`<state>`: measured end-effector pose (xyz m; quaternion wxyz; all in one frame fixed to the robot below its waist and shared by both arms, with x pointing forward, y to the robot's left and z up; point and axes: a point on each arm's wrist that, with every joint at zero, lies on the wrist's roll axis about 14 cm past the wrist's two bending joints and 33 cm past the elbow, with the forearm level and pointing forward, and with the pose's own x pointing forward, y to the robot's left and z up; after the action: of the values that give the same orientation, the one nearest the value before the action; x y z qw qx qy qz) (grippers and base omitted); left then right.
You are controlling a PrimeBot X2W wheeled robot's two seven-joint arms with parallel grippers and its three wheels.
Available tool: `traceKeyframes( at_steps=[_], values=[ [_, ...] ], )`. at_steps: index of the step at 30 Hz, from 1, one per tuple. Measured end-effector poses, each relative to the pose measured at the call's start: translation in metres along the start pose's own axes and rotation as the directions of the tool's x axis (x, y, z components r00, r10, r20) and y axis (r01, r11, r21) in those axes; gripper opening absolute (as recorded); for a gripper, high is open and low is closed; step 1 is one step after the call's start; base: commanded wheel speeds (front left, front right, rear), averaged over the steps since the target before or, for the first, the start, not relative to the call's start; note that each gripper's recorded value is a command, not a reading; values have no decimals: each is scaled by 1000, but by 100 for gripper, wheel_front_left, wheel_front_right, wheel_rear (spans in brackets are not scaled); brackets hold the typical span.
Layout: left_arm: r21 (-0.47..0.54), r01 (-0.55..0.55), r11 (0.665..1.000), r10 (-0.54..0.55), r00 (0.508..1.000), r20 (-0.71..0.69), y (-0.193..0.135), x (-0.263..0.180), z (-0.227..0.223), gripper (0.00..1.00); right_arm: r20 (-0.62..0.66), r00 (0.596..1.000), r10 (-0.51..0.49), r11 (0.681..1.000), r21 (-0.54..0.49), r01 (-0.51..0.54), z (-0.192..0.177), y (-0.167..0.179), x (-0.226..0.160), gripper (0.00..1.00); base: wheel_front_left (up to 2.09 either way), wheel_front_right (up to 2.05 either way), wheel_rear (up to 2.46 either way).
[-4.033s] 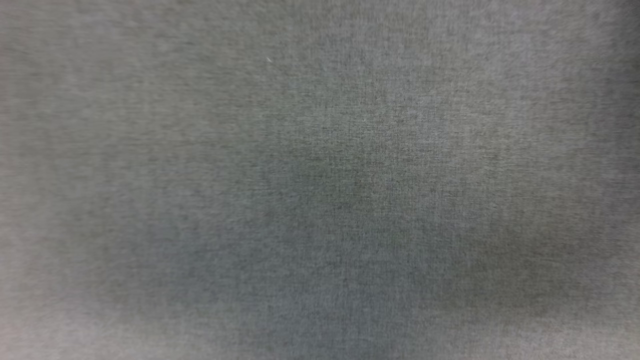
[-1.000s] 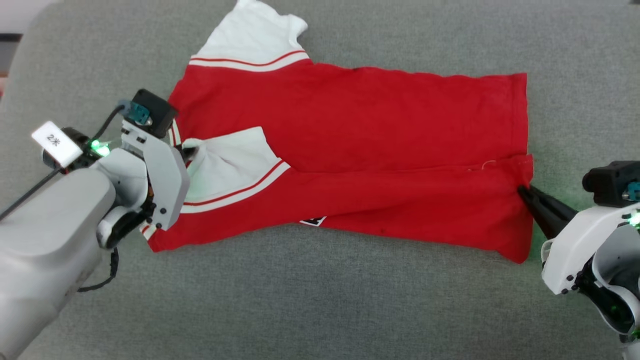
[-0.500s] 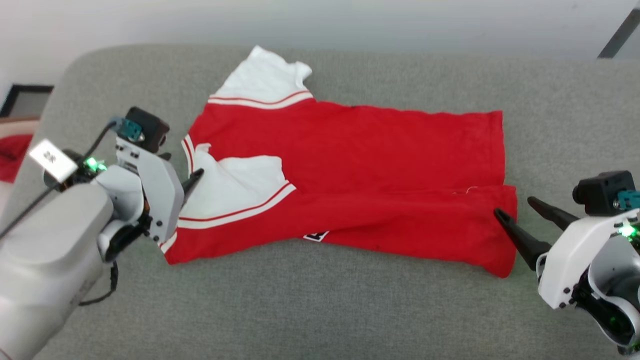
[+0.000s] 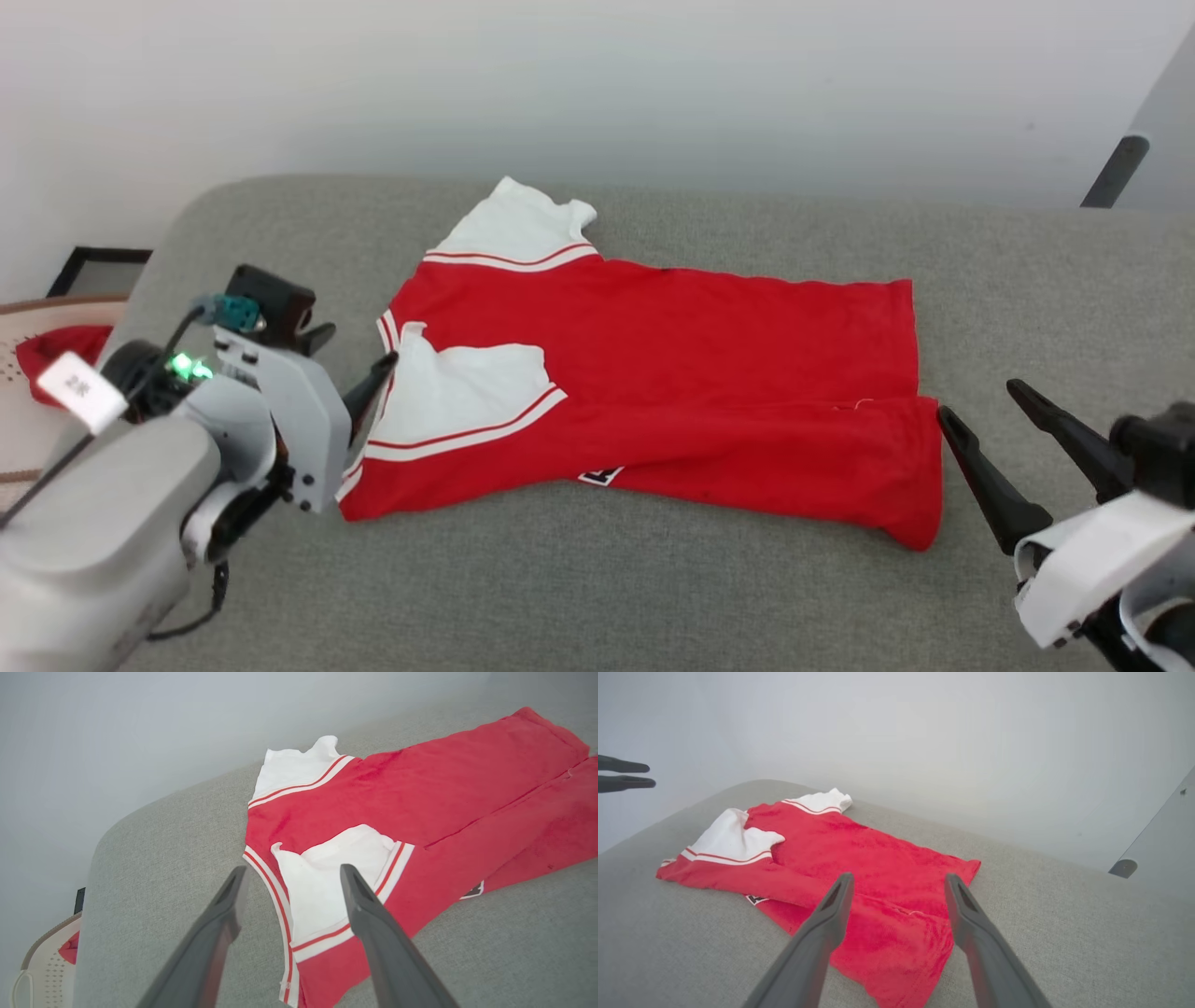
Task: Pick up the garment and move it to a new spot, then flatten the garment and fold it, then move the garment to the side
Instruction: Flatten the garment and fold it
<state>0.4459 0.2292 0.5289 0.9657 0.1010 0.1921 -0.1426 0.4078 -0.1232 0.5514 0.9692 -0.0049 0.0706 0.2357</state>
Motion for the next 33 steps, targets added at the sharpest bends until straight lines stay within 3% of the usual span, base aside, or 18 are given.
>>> traceKeyframes(
  at_steps=[9, 18, 25, 33],
  values=[
    [-55, 20, 998, -21, 999, -28, -16, -16, -2, 100, 189, 981, -41, 999, 0, 42, 25, 12, -25, 100, 0, 0, 0],
    [-145, 9, 989, -47, 965, -258, -16, -2, -34, 100, 215, 967, -137, 990, 48, 130, 27, 1, -46, 100, 0, 0, 0],
    [-182, -14, 983, -81, 860, -504, -17, 14, -87, 100, 200, 959, -202, 978, 87, 188, 17, -14, -50, 100, 0, 0, 0],
    [-218, -46, 975, -110, 753, -649, -19, 33, -129, 100, 168, 952, -256, 964, 114, 239, 2, -31, -48, 100, 0, 0, 0]
  ],
)
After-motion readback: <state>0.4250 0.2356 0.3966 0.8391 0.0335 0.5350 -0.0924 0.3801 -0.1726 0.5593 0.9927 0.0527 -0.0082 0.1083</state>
